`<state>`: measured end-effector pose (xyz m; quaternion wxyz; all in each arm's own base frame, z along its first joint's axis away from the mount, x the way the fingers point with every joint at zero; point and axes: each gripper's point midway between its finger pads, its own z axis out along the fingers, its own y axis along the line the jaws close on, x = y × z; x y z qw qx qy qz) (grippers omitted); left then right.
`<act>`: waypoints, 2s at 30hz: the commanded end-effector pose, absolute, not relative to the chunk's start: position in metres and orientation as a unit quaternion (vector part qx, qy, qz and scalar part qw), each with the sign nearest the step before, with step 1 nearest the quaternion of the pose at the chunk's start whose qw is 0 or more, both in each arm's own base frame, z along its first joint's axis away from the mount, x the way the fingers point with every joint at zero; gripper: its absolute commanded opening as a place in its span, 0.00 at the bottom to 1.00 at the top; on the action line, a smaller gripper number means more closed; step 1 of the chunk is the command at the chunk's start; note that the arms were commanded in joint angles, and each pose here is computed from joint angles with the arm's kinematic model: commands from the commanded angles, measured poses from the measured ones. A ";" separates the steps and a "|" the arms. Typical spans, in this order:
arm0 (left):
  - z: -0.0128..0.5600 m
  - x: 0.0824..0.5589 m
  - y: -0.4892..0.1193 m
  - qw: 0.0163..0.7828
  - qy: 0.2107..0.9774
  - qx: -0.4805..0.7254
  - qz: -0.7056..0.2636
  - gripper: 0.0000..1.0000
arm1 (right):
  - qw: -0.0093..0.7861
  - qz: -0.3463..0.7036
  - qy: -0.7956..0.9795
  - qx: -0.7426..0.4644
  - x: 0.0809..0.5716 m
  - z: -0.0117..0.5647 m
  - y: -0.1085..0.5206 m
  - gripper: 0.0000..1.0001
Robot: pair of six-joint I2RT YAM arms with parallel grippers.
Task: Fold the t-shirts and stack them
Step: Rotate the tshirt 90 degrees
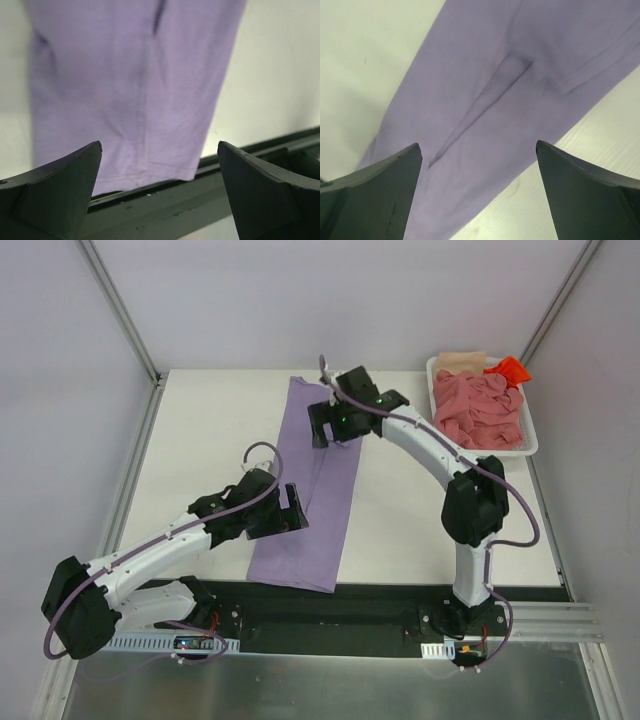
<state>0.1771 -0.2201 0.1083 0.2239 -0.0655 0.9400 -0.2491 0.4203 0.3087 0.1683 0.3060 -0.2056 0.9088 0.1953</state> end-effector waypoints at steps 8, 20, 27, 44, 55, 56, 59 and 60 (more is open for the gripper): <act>0.060 0.171 -0.144 0.206 0.956 -0.136 -0.158 0.99 | 0.194 0.207 0.914 -0.289 0.273 0.084 0.338 0.99; 0.048 0.163 -0.139 0.190 0.960 -0.141 -0.148 0.99 | 0.139 0.146 0.951 -0.235 0.311 0.027 0.303 0.99; 0.050 0.165 -0.145 0.177 0.963 -0.134 -0.151 0.99 | 0.138 0.127 0.961 -0.202 0.339 0.019 0.268 0.99; 0.046 0.128 -0.202 0.101 0.974 -0.022 -0.200 0.99 | 0.248 0.135 0.943 -0.176 0.307 0.095 0.240 1.00; 0.029 0.094 -0.215 0.059 0.983 0.031 -0.171 0.62 | 0.216 0.137 0.959 -0.122 0.208 0.057 0.202 1.00; 0.026 0.093 -0.213 0.057 0.984 0.030 -0.167 0.58 | 0.218 0.141 0.958 -0.120 0.205 0.057 0.203 1.00; 0.022 0.093 -0.210 0.056 0.986 0.025 -0.156 0.43 | 0.215 0.145 0.957 -0.126 0.195 0.054 0.203 1.00; 0.021 0.093 -0.210 0.054 0.986 0.024 -0.154 0.40 | 0.213 0.144 0.958 -0.128 0.193 0.053 0.202 0.99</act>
